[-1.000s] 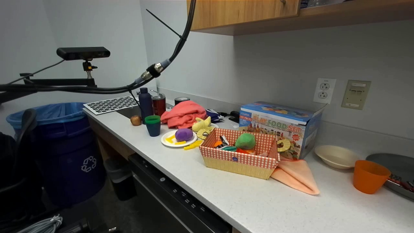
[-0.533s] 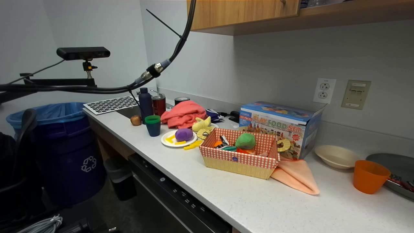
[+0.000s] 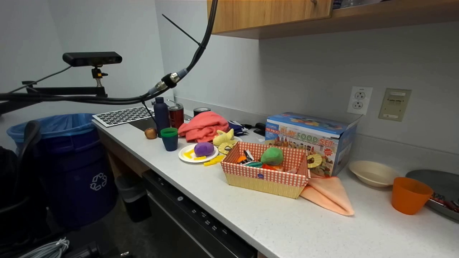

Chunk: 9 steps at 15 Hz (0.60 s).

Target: Open the right door of the cabinet above the blue box, take the pineapple plush toy out of the cabinet and place it in the basket

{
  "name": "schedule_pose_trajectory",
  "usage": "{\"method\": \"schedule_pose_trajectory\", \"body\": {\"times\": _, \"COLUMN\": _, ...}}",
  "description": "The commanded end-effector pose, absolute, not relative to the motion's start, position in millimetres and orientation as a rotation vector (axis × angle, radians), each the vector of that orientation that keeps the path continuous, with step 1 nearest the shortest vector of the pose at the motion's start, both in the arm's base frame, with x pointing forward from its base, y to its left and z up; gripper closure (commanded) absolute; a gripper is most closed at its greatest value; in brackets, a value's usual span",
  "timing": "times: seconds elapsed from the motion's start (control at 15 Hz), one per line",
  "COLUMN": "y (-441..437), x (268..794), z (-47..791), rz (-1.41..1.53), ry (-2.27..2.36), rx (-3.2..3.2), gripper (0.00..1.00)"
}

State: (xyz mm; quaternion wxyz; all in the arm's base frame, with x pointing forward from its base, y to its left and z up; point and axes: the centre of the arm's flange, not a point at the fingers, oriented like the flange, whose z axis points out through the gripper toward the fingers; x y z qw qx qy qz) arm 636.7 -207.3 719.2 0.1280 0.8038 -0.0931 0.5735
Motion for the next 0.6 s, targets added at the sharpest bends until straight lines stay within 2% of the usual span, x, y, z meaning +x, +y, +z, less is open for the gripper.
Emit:
{"method": "schedule_pose_trajectory", "body": {"times": 0.0, "y": -203.4, "x": 634.3, "z": 721.1, "rz": 1.639, "ry": -0.260, "rx": 2.417, "gripper": 0.00}}
{"method": "schedule_pose_trajectory", "body": {"times": 0.53, "y": -198.6, "x": 636.8, "z": 715.5, "rz": 1.569, "ry": -0.269, "rx": 2.476, "gripper": 0.00}}
